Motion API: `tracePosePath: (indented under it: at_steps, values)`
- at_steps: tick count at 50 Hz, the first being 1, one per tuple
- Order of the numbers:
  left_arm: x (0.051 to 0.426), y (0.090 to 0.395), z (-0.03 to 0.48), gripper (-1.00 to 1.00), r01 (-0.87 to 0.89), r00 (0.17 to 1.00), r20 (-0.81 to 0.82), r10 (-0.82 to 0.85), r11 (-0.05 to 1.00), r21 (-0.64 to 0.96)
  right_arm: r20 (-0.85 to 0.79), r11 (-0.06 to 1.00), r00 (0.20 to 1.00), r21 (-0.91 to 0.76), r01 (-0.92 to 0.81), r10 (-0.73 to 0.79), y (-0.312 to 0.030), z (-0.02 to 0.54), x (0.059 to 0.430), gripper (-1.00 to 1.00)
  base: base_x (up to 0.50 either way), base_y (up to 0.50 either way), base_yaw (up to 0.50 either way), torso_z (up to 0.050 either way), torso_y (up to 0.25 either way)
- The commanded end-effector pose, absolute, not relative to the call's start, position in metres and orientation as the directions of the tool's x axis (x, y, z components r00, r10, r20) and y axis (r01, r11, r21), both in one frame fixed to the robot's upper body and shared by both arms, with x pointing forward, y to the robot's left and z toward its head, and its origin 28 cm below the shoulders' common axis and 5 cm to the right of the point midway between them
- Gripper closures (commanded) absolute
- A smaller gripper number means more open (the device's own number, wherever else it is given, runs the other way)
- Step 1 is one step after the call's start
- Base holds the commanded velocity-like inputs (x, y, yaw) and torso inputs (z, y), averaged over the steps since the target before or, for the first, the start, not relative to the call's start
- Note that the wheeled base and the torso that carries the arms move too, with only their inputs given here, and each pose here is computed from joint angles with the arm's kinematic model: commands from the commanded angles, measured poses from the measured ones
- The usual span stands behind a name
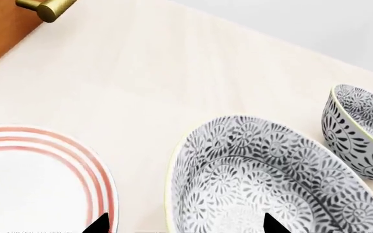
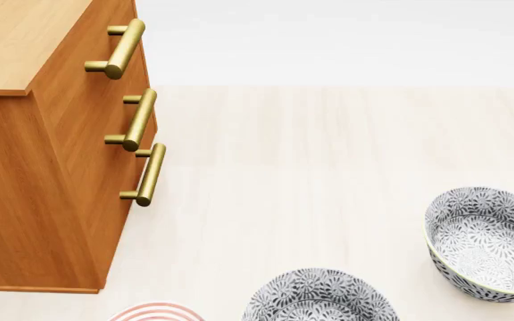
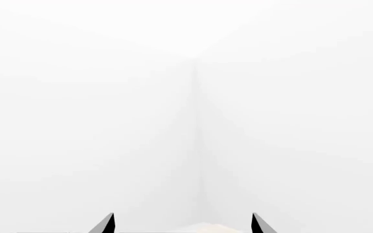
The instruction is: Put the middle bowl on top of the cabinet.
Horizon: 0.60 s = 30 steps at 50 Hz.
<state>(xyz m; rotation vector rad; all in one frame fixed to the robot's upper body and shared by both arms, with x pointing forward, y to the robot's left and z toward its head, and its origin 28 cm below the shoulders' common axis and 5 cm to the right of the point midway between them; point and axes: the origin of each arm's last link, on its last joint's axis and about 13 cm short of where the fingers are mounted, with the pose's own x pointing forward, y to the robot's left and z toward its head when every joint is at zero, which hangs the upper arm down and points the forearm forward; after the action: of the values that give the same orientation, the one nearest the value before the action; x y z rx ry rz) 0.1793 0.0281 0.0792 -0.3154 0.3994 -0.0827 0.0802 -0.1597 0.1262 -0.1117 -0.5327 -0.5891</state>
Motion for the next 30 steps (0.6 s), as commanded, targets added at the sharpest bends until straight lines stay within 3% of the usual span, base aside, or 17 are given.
tracePosePath:
  at_steps: [1,30]
  values:
    - [0.1831,0.0229,0.0763,-1.00,0.018,0.910,-0.386,-0.152,0.944,-0.329,0.507,0.833,0.706,0.045,0.551,-0.495,-0.1599,0.1265,0.0799,-1.00,0.00,0.00,0.00,0.000,0.000]
    - [0.1884,0.0229,0.0708,-1.00,0.042,0.886,-0.398,-0.235,0.898,-0.438,0.510,0.833,0.704,0.047,0.551,-0.494,-0.1609,0.1267,0.0809,-1.00,0.00,0.00,0.00,0.000,0.000]
